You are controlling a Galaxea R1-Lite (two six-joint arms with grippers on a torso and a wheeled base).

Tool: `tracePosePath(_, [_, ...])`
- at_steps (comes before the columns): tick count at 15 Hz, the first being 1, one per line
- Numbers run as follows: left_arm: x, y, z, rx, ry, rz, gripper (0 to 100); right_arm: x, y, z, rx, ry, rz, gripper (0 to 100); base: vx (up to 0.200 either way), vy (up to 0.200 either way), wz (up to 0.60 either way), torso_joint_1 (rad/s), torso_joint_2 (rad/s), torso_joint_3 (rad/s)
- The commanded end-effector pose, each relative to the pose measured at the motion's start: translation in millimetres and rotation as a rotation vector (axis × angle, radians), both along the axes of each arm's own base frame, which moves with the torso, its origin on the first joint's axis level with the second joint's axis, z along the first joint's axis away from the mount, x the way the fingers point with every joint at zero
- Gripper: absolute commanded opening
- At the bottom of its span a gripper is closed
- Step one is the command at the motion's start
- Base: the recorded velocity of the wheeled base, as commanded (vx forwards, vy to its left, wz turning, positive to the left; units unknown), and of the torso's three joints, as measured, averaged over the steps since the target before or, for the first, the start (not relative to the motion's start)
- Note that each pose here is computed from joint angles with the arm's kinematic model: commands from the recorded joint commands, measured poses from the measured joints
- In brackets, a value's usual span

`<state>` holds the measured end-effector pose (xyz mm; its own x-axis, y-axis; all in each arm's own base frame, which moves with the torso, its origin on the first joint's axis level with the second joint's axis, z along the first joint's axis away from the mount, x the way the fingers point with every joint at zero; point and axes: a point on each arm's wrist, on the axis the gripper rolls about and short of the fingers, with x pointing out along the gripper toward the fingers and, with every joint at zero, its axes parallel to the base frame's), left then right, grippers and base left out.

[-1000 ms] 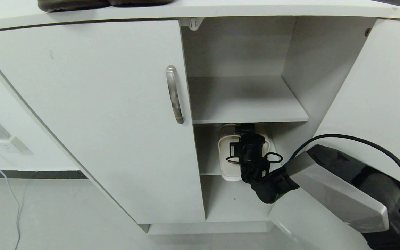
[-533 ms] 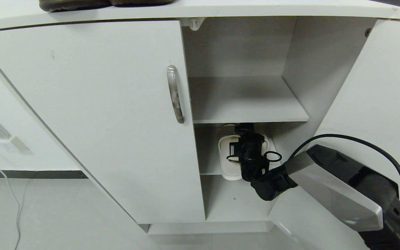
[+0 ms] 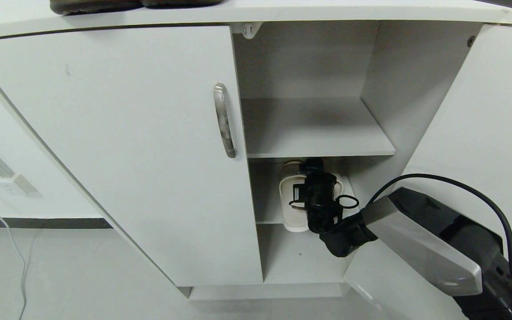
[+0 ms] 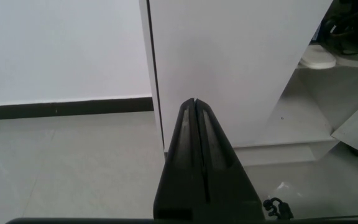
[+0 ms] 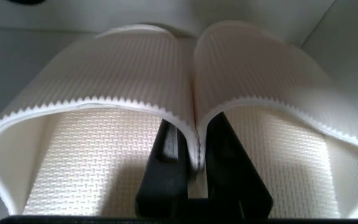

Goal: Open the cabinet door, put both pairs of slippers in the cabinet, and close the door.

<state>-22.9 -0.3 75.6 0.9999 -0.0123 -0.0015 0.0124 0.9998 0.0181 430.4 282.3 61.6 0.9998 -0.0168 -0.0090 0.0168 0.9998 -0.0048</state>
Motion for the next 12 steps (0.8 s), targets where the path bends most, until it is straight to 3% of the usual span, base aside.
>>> tracePosePath(1, [0,0.0,0.0,0.0,0.0,0.0,0,2,1,-2,0.002,-0.002,0.0,0,0.0,0.0,0.0,0.0,0.0,0.0])
tracePosePath(2, [0,0.0,0.0,0.0,0.0,0.0,0,2,1,-4,-0.001,0.006,0.0,0,0.0,0.0,0.0,0.0,0.0,0.0])
tracePosePath(3, [0,0.0,-0.3,0.0,0.003,0.0,0,2,1,-4,-0.003,0.009,0.0,100,0.0,0.0,0.0,0.0,0.0,0.0])
tracePosePath(7, [0,0.0,-0.4,0.0,0.002,0.0,0,-7,1,-8,-0.021,0.035,0.012,100,0.0,0.0,0.0,0.0,0.0,0.0])
tracePosePath(12, [0,0.0,-0.3,0.0,0.003,-0.001,0,-47,-6,15,-0.021,0.033,0.052,100,0.0,0.0,0.0,0.0,0.0,0.0])
